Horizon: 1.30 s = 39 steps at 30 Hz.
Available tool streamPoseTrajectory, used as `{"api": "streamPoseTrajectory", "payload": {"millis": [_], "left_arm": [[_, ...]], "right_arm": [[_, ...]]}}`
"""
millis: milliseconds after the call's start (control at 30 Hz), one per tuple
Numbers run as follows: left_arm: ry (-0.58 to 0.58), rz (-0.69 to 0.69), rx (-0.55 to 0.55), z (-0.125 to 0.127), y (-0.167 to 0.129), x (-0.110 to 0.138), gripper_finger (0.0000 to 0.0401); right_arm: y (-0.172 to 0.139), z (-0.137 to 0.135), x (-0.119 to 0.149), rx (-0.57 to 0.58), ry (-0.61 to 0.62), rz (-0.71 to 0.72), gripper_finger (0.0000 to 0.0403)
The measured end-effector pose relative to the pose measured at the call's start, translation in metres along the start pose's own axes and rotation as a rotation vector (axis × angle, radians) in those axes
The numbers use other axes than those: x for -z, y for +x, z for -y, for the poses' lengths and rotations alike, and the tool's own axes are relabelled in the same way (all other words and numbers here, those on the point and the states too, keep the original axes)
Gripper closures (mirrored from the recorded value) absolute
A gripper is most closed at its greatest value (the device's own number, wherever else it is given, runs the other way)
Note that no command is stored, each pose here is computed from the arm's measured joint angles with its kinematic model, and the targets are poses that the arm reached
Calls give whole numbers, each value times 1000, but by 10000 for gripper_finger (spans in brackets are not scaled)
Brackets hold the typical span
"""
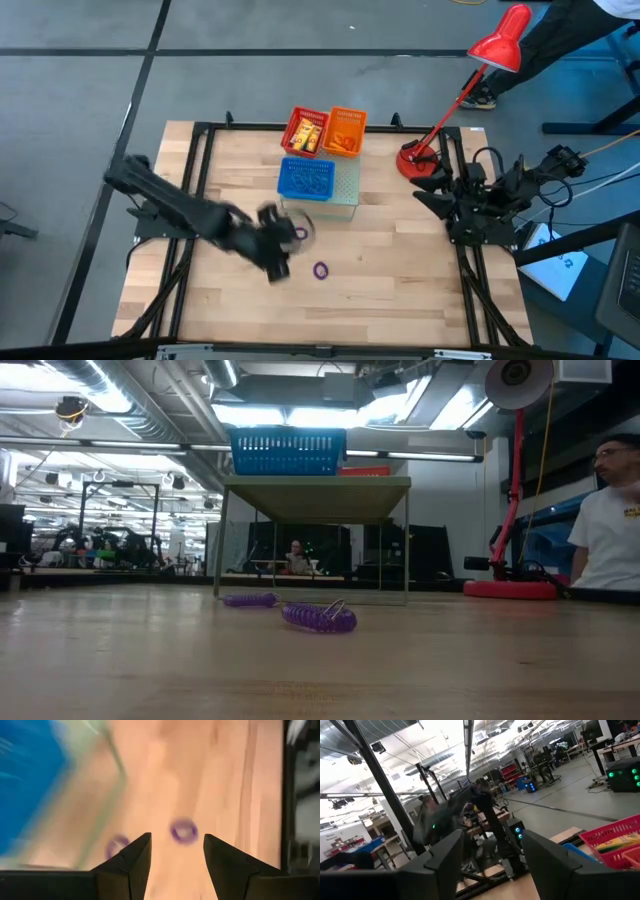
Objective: Pick & Place Office Desk Supplies
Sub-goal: Put the violet spring keychain into the orange basket on the shelf
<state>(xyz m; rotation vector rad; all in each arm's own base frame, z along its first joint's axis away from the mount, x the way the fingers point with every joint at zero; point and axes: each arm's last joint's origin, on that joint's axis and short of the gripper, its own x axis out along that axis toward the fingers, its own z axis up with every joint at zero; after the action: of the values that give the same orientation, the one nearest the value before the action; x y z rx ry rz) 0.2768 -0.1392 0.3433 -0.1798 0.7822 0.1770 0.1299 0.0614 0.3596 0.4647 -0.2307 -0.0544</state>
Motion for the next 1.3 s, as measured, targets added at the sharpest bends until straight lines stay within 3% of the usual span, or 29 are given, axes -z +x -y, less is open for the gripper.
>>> {"api": "streamPoseTrajectory", "payload": {"millis": [100, 233, 300, 400, 500, 600, 767, 933, 1133, 1300], "left_arm": [[69, -112, -15, 20, 37, 16, 223], [172, -187, -72, 30, 77, 30, 223], [209, -210, -48, 32, 95, 32, 223], [276, -274, 10, 30, 115, 34, 223], [329, -371, -22, 21, 134, 41, 223], [306, -449, -76, 4, 151, 43, 223], [281, -439, -216, -15, 163, 40, 223], [212, -381, -199, -21, 168, 36, 223], [192, -411, -154, -15, 167, 40, 223], [270, -301, 37, 21, 154, 28, 223]], "right_arm": [[0, 0, 1, 0, -3, -7, 197], [0, 0, 1, -13, 40, -13, 197], [0, 0, 2, -13, 56, -19, 197], [0, 0, 2, -12, 59, -21, 197], [0, 0, 2, -12, 59, -21, 197], [0, 0, 2, -12, 59, -21, 197], [0, 0, 2, -12, 66, -21, 197], [0, 0, 2, -12, 79, -22, 197], [0, 0, 2, -12, 81, -21, 197], [0, 0, 2, -12, 66, -22, 197]]}}
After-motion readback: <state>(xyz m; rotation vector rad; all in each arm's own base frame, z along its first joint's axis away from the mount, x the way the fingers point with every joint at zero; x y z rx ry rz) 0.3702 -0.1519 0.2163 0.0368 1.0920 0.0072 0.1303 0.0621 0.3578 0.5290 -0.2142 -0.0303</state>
